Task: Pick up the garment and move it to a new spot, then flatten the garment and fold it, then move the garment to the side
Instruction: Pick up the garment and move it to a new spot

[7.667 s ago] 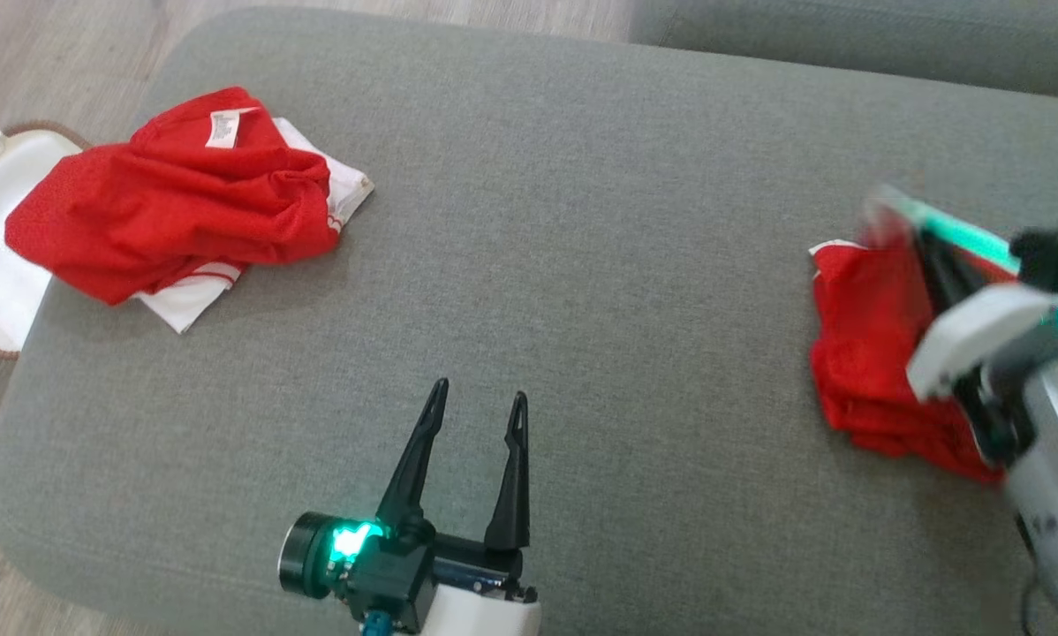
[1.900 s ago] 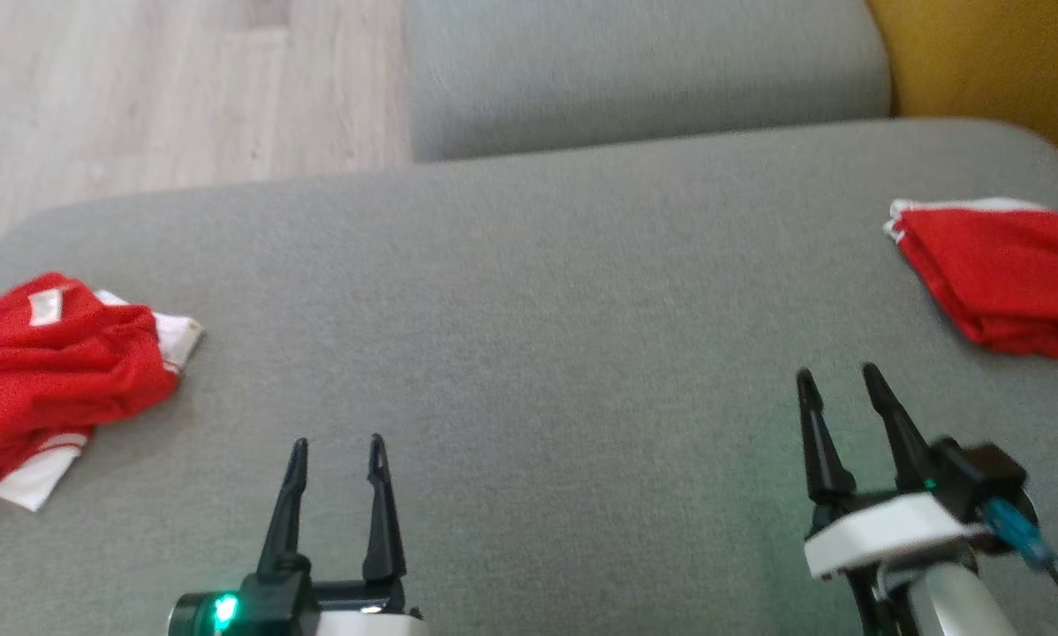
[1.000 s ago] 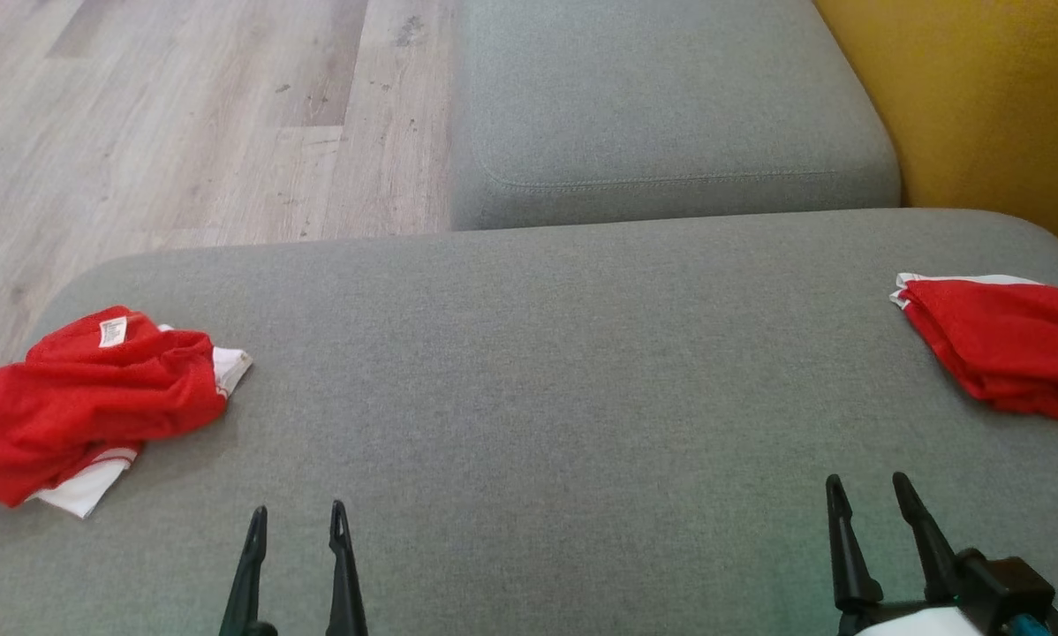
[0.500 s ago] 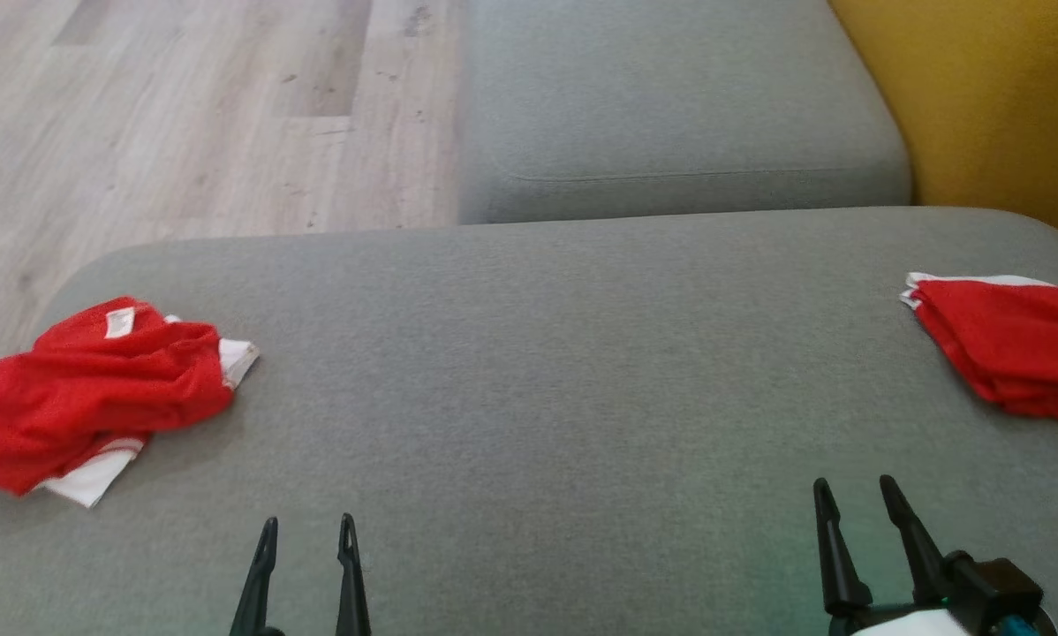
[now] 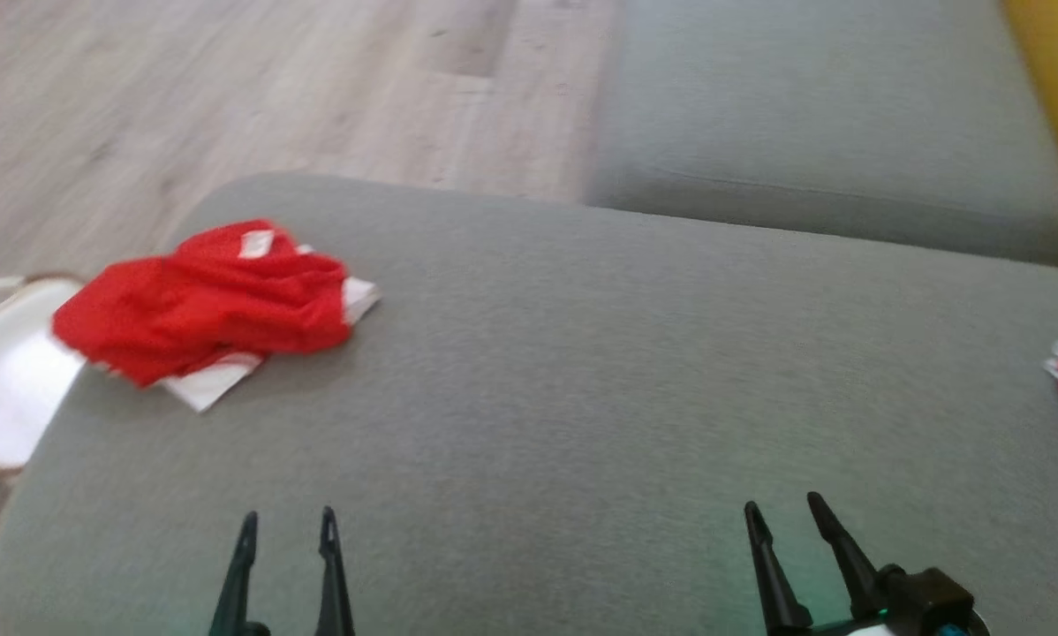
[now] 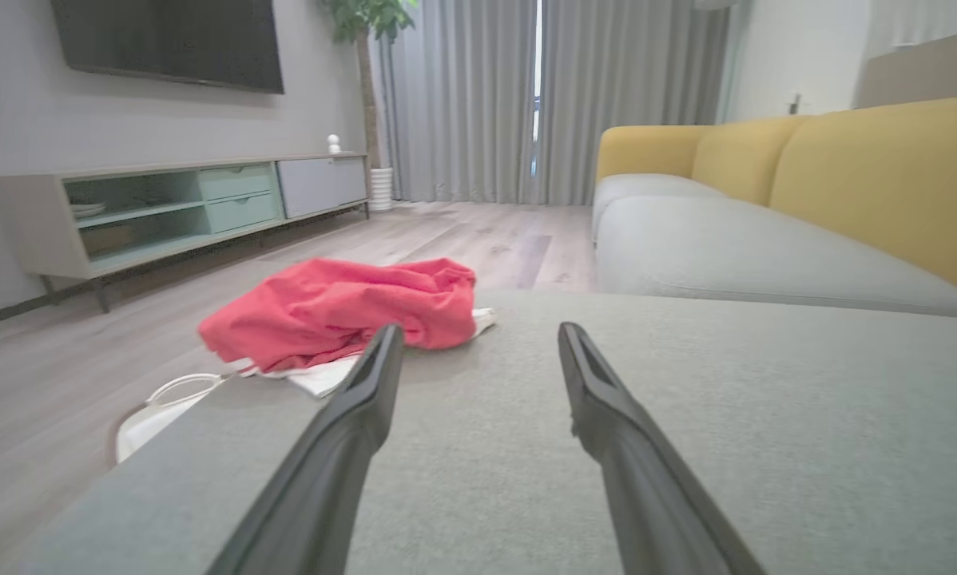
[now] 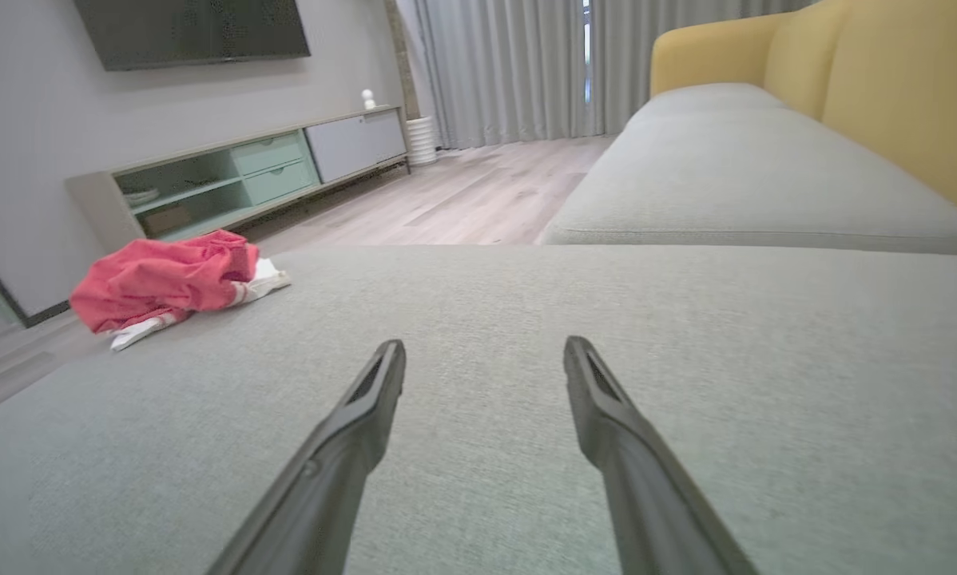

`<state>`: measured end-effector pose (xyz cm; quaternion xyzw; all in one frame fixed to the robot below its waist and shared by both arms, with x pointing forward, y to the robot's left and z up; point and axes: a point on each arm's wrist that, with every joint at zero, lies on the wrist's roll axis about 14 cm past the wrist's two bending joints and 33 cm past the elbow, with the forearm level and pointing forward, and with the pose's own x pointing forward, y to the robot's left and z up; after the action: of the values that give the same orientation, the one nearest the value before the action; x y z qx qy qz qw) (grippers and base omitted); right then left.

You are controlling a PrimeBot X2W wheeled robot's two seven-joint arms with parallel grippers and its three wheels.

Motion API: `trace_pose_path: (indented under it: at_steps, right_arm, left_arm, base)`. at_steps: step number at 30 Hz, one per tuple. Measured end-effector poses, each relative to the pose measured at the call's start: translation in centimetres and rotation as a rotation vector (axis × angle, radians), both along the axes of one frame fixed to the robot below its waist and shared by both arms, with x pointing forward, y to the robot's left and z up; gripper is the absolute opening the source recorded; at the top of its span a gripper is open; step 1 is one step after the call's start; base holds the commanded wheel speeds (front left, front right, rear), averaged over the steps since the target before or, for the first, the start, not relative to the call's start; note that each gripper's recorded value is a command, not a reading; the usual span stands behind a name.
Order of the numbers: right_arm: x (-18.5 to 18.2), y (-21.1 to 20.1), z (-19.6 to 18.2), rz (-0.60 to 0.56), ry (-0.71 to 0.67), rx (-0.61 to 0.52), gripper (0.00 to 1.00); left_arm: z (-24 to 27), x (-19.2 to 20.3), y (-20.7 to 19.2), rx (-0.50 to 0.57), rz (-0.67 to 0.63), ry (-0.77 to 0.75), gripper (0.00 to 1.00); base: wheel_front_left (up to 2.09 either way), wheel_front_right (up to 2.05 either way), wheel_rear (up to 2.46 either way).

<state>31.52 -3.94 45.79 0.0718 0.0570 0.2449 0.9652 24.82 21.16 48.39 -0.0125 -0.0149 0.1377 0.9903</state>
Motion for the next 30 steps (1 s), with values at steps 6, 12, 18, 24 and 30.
trace_pose_path:
  at_steps: [6, 12, 18, 24, 30]
  right_arm:
    - [0.3, 2.8, -0.2, 0.094, 0.008, -0.005, 1.0]
    - [0.4, 5.0, -0.5, 0.171, 0.019, -0.015, 1.0]
    - [0.4, 5.5, -0.9, 0.19, 0.028, -0.018, 1.0]
    - [1.6, 4.6, -2.0, 0.2, 0.043, -0.052, 1.0]
    - [6.2, 3.1, -3.1, 0.229, 0.003, -0.115, 1.0]
  left_arm:
    - [-0.2, -1.9, 2.1, -0.004, 0.09, 0.003, 1.0]
    - [-0.2, -3.8, 4.0, -0.003, 0.178, 0.003, 1.0]
    - [0.0, -4.2, 4.9, 0.005, 0.21, 0.005, 1.0]
    - [5.2, 0.0, 7.2, 0.098, 0.187, -0.12, 1.0]
    - [13.1, 9.4, 10.5, 0.272, 0.12, -0.264, 1.0]
  base:
    - [0.0, 0.0, 0.0]
    - [0.0, 0.0, 0.0]
    - [0.0, 0.0, 0.0]
    - [0.0, 0.0, 0.0]
    - [0.0, 0.0, 0.0]
